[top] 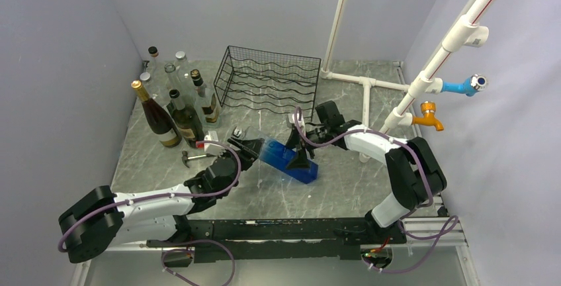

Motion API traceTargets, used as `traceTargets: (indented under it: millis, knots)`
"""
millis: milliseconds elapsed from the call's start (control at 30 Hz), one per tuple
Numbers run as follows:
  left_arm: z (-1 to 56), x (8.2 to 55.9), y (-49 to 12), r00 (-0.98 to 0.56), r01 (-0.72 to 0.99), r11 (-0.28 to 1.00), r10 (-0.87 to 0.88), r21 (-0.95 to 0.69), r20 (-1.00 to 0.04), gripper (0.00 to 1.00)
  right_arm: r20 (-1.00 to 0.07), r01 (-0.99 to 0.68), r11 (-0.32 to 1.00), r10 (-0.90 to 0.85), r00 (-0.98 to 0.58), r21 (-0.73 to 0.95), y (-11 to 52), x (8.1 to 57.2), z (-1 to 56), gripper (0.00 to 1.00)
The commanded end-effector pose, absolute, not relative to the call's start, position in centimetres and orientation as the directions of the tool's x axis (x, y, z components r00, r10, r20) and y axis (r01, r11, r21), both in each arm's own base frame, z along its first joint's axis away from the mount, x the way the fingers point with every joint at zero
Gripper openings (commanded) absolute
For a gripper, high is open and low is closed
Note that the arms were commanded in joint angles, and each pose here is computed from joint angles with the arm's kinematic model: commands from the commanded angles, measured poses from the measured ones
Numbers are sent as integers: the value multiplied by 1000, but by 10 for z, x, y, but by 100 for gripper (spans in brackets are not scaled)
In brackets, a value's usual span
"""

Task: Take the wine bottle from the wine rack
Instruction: Place the wine bottle at the center of the board.

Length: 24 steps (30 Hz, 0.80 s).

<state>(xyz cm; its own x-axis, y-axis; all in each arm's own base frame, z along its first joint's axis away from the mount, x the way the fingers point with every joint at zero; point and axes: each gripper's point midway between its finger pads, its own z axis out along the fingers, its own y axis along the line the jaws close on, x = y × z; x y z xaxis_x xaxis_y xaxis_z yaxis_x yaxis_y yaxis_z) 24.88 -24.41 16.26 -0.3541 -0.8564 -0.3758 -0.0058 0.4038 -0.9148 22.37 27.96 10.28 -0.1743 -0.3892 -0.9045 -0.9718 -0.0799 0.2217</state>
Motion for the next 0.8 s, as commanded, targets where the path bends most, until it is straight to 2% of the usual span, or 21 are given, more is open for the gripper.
traceTargets:
  millis: [0, 67, 100, 133, 233, 500, 767]
  knots:
    - [252, 256, -243, -259, 189, 217, -930, -958, -261, 0, -949, -968, -199, -305, -85, 151, 288, 210, 138, 80]
    - [261, 255, -243, -251, 227, 225, -927, -947, -280, 0, -946, -966, -208, -313, -84, 155, 287, 208, 139, 86]
    - [264, 254, -243, -248, 244, 231, -924, -942, -291, 0, -945, -964, -217, -316, -80, 154, 286, 207, 140, 97]
    - [268, 254, -242, -243, 262, 243, -920, -934, -307, 0, -944, -962, -223, -320, -78, 155, 286, 206, 142, 99]
    - [279, 252, -241, -225, 309, 304, -897, -901, -380, 0, -941, -961, -240, -333, -52, 138, 283, 205, 153, 100]
    - [299, 247, -229, -141, 384, 569, -742, -727, -656, 0, -936, -968, -247, -349, 45, 46, 267, 204, 181, 100]
    - [341, 244, -215, 40, 472, 775, -496, -421, -868, 0, -941, -979, -202, -332, 70, -1, 259, 210, 189, 100]
